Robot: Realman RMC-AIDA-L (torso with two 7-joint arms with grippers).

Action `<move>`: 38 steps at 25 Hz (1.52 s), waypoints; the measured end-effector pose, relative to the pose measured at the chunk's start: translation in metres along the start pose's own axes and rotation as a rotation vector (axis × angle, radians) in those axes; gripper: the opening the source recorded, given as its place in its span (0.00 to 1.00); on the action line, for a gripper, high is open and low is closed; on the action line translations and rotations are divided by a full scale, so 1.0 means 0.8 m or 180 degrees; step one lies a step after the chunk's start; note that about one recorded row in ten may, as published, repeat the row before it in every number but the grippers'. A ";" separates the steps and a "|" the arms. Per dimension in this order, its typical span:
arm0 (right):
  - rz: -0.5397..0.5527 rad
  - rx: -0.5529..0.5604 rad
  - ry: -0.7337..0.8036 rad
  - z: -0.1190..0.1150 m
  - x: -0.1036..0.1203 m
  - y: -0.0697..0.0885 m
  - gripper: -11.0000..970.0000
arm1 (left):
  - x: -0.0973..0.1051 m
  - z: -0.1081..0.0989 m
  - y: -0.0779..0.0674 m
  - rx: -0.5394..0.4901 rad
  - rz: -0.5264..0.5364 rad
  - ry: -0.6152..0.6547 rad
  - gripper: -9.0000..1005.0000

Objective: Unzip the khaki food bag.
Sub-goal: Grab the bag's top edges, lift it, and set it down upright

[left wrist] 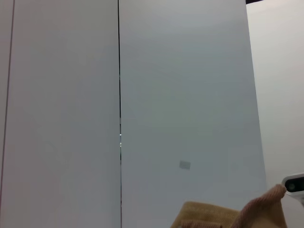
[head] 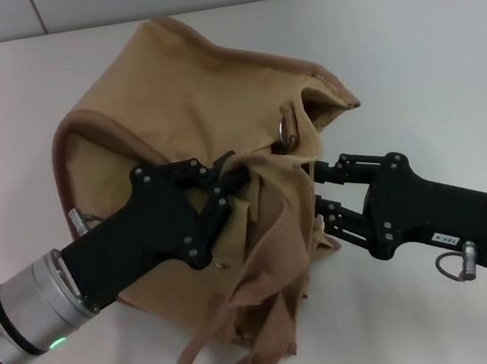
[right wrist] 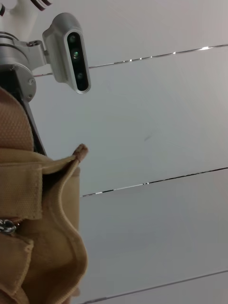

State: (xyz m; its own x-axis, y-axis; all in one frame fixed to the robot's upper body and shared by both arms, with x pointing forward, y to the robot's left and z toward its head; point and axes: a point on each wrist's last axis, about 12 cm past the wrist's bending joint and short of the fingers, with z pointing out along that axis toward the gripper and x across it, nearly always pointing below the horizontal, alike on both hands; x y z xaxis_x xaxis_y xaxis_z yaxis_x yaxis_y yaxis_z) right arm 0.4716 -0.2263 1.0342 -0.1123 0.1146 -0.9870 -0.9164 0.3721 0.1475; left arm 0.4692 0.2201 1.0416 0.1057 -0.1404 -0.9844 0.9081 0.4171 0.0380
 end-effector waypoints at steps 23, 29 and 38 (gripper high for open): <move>0.0061 -0.0100 0.0061 0.017 -0.004 -0.006 0.29 | -0.002 0.000 -0.001 0.0036 -0.0011 -0.0042 0.07; 0.0125 -0.0173 0.0124 0.018 -0.005 -0.008 0.25 | -0.002 0.000 -0.001 0.0035 -0.0010 -0.0046 0.07; 0.0117 -0.0178 0.0114 0.016 -0.004 -0.006 0.15 | -0.003 0.000 -0.001 0.0034 -0.0010 -0.0049 0.07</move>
State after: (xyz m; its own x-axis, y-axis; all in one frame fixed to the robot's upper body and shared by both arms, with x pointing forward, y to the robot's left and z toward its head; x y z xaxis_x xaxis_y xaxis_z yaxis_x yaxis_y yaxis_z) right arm 0.4814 -0.2164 1.0377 -0.1592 0.0939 -0.9828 -0.9313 0.3160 0.1811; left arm 0.4685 0.2199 1.0436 0.1091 -0.1555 -0.9818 0.9127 0.4070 0.0369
